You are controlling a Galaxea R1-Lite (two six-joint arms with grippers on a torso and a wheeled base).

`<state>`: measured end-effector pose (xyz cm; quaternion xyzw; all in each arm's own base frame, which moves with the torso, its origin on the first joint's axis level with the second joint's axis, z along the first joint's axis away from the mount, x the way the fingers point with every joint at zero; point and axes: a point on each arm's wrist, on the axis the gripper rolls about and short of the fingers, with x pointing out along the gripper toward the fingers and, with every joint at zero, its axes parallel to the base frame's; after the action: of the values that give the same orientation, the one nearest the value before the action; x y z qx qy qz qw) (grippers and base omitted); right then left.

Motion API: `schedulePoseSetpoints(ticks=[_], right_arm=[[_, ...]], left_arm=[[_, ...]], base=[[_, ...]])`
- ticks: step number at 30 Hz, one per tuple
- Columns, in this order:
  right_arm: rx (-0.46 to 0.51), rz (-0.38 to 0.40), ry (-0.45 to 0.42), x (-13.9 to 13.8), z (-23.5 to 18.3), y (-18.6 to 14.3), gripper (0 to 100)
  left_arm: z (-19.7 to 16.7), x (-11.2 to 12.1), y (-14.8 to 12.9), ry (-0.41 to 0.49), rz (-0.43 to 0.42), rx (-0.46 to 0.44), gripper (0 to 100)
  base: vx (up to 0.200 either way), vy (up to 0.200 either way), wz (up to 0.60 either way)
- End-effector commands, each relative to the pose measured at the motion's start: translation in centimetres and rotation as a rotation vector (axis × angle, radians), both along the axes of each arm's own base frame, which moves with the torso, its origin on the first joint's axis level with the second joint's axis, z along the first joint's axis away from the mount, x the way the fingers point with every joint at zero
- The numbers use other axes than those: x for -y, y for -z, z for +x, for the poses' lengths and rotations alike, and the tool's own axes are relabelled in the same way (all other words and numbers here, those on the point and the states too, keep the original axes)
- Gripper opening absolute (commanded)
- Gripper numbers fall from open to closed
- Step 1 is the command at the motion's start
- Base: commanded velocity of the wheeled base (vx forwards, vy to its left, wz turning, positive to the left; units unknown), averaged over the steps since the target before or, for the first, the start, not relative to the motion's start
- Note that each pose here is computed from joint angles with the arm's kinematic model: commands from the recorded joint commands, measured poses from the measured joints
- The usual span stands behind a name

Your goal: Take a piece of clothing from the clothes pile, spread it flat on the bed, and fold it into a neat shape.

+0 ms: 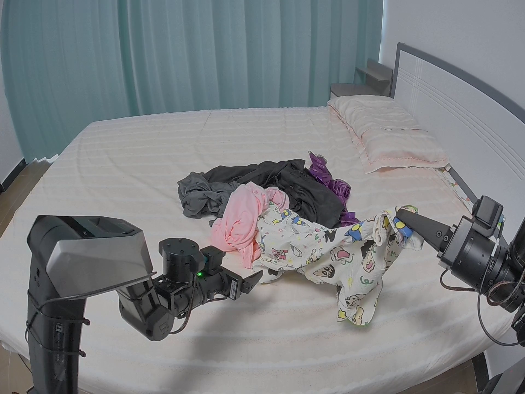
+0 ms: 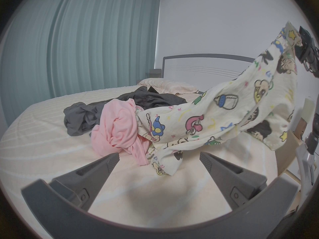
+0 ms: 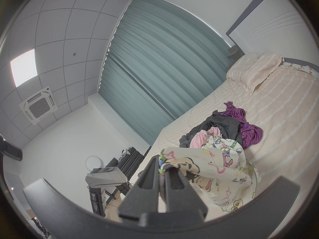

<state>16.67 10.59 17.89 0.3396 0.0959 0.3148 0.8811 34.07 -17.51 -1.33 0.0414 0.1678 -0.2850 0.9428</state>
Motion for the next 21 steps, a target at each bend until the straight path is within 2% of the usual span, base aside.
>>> schedulePoseSetpoints(ticks=[1, 5, 11, 17, 21], right_arm=[[-0.003, -0.004, 0.005, 0.0, 0.7, 0.0, 0], [-0.004, -0.003, 0.024, 0.3, 1.2, 0.0, 0], [-0.024, -0.017, 0.031, 0.2, 1.9, 0.5, 0], [-0.022, -0.015, 0.034, 0.1, 2.3, 0.4, 0], [-0.008, -0.008, 0.044, 0.1, 2.7, 0.0, 0]], left_arm=[[2.2, 1.1, 2.7, -0.001, 0.024, -0.052, 100], [3.4, 1.8, 2.9, -0.001, 0.025, -0.072, 100], [5.4, 3.3, 3.3, 0.001, -0.009, -0.047, 100], [4.9, 4.3, 3.7, 0.009, -0.035, -0.099, 100], [4.8, 4.9, 4.0, 0.022, -0.040, -0.104, 100]], base=[[0.000, 0.000, 0.00], [0.000, 0.000, 0.00], [0.000, 0.000, 0.00], [0.000, 0.000, 0.00], [0.000, 0.000, 0.00]])
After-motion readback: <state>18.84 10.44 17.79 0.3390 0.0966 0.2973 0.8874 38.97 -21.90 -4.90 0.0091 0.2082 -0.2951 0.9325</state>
